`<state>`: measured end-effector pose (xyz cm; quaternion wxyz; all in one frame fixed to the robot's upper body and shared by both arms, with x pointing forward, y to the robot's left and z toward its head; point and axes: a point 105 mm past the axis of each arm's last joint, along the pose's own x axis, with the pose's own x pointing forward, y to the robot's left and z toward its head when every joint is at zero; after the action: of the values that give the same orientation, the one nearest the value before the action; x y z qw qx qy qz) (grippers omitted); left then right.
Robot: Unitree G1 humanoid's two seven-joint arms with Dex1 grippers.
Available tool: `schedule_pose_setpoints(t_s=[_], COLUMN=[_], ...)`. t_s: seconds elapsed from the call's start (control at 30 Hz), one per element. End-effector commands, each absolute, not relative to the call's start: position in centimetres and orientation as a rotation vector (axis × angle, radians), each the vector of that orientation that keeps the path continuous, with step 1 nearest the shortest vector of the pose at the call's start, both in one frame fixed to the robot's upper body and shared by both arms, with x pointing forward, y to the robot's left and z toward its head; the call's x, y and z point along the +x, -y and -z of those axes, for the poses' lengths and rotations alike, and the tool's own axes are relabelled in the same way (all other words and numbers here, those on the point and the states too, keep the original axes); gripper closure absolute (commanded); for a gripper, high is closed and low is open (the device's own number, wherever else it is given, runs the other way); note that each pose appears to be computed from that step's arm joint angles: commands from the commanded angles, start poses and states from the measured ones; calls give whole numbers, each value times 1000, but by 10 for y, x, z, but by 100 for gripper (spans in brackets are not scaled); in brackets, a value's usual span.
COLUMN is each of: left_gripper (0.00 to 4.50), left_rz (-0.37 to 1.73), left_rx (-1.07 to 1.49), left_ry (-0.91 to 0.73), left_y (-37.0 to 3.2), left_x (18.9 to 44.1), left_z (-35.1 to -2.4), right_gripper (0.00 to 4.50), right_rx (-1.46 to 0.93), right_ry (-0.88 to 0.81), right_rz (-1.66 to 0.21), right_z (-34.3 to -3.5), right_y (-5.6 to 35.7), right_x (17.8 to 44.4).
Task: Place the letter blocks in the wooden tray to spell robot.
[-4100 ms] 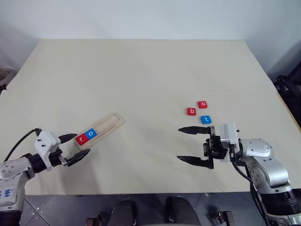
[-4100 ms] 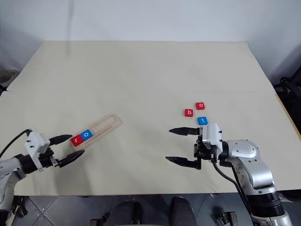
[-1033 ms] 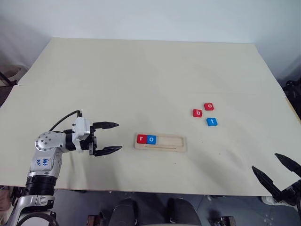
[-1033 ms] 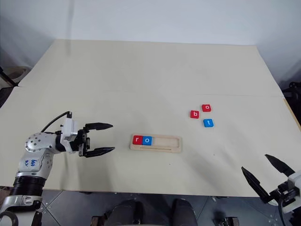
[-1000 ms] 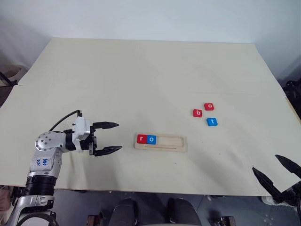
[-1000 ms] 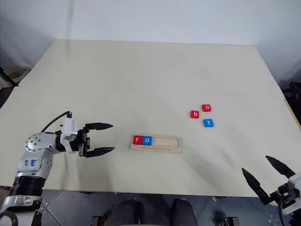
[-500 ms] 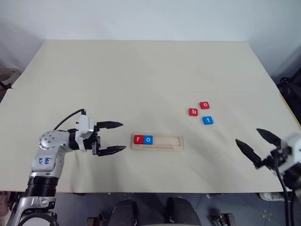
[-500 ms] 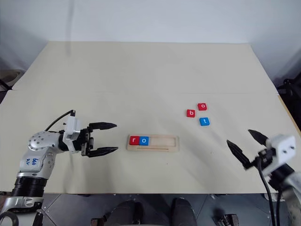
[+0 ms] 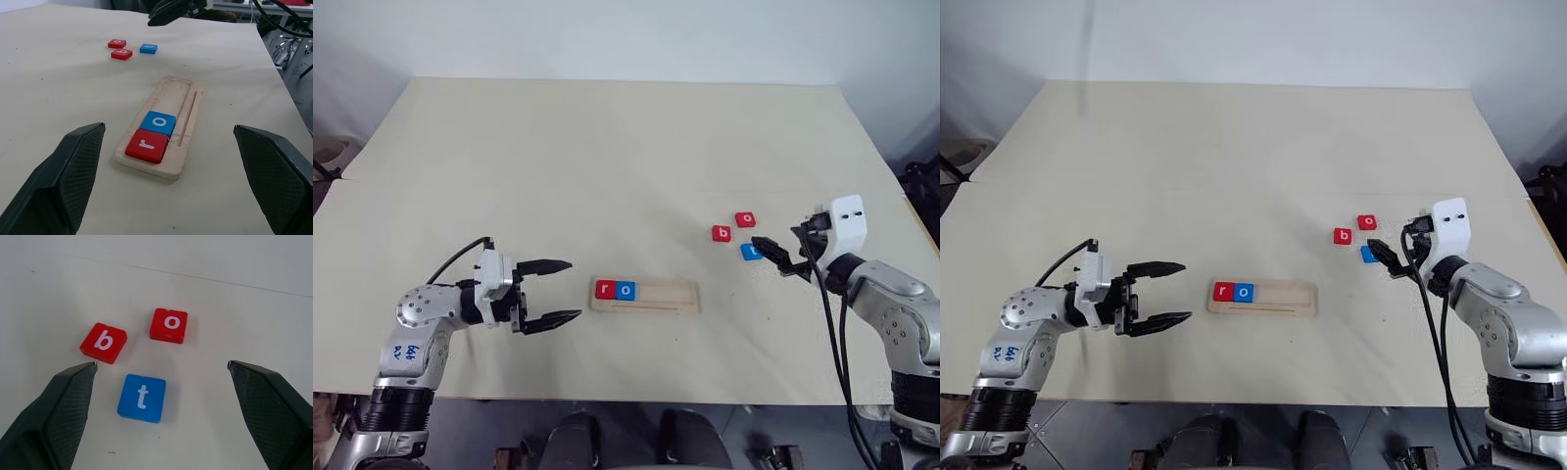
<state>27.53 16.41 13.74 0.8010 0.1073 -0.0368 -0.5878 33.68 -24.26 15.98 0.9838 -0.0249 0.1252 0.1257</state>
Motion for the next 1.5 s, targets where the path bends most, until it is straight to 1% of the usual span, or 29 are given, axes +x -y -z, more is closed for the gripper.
schedule_pose_setpoints(t_s=[0.03, 0.3, 0.37, 0.43, 0.5, 0.7, 0.87, 1.13, 1.23, 1.3, 1.47, 1.5], left_gripper=[3, 3, 3, 3, 3, 3, 3, 3, 0, 0, 0, 0], left_rz=[1257, 1246, 1245, 1243, 1243, 1242, 1231, 1221, 1223, 1226, 1228, 1228], left_rx=[244, 247, 247, 245, 243, 243, 249, 248, 245, 245, 252, 253], left_ry=[123, 125, 124, 124, 124, 122, 117, 117, 117, 118, 123, 124], left_y=[-164, -166, -165, -165, -164, -163, -165, -164, -163, -162, -162, -163], left_x=[271, 273, 273, 273, 272, 270, 267, 264, 264, 264, 265, 265], left_z=[-147, -147, -147, -146, -145, -145, -146, -146, -146, -147, -149, -150], right_gripper=[0, 0, 0, 0, 0, 0, 0, 0, 59, 123, 301, 304], right_rx=[-67, -68, -57, -30, -20, 25, 39, 54, 51, 50, 43, 44], right_ry=[-230, -239, -250, -261, -299, -344, -355, -358, -364, -378, -382, -381], right_rz=[-247, -250, -256, -264, -239, -180, -127, -112, -117, -116, -80, -82], right_z=[-168, -169, -170, -170, -165, -159, -156, -152, -146, -140, -133, -134], right_y=[242, 239, 230, 213, 201, 170, 159, 145, 140, 139, 146, 146], right_x=[336, 339, 343, 349, 355, 372, 383, 390, 392, 393, 394, 394])
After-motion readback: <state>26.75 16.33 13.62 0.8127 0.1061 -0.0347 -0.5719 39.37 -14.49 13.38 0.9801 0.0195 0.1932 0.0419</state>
